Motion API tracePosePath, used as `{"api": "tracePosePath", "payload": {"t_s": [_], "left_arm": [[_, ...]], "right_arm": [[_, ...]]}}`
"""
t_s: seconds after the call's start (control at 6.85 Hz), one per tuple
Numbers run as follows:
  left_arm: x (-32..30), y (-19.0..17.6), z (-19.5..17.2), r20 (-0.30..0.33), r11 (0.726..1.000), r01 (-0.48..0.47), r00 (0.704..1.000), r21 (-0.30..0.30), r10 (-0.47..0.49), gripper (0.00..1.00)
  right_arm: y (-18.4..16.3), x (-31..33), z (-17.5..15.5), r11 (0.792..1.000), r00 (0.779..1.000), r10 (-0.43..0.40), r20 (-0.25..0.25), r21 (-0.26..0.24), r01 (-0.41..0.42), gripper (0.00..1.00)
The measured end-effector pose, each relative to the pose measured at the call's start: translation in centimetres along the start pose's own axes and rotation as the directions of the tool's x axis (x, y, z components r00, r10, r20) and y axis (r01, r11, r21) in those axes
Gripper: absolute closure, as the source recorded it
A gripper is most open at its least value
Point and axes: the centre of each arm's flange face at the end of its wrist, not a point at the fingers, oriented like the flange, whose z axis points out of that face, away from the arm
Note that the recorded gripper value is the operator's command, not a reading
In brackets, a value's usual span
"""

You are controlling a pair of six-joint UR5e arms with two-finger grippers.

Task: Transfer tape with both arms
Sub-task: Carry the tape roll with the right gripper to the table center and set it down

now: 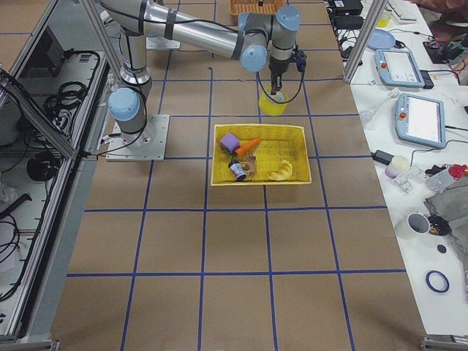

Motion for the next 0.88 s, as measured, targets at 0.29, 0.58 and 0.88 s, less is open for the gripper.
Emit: {"api": "tracePosePath", "payload": {"t_s": [0.29,0.58,0.88], "left_arm": [[0.0,-0.1,0.0,-0.001,1.000,0.000,1.000,0.000,0.000,0.00],[0.0,-0.2,0.1,-0.001,1.000,0.000,1.000,-0.002,0.000,0.00],[0.0,-0.2,0.3,-0.003,1.000,0.000,1.000,-0.004,0.000,0.00]], "right_arm": [[3.4,-13.2,3.4,0.994,0.994,0.106,0.039,0.011,-0.107,1.00],[7.9,-23.2,7.7,0.977,0.976,0.212,0.057,0.008,-0.212,1.00],[10.8,-28.9,12.8,0.963,0.960,0.269,0.072,0.006,-0.271,0.29]]}}
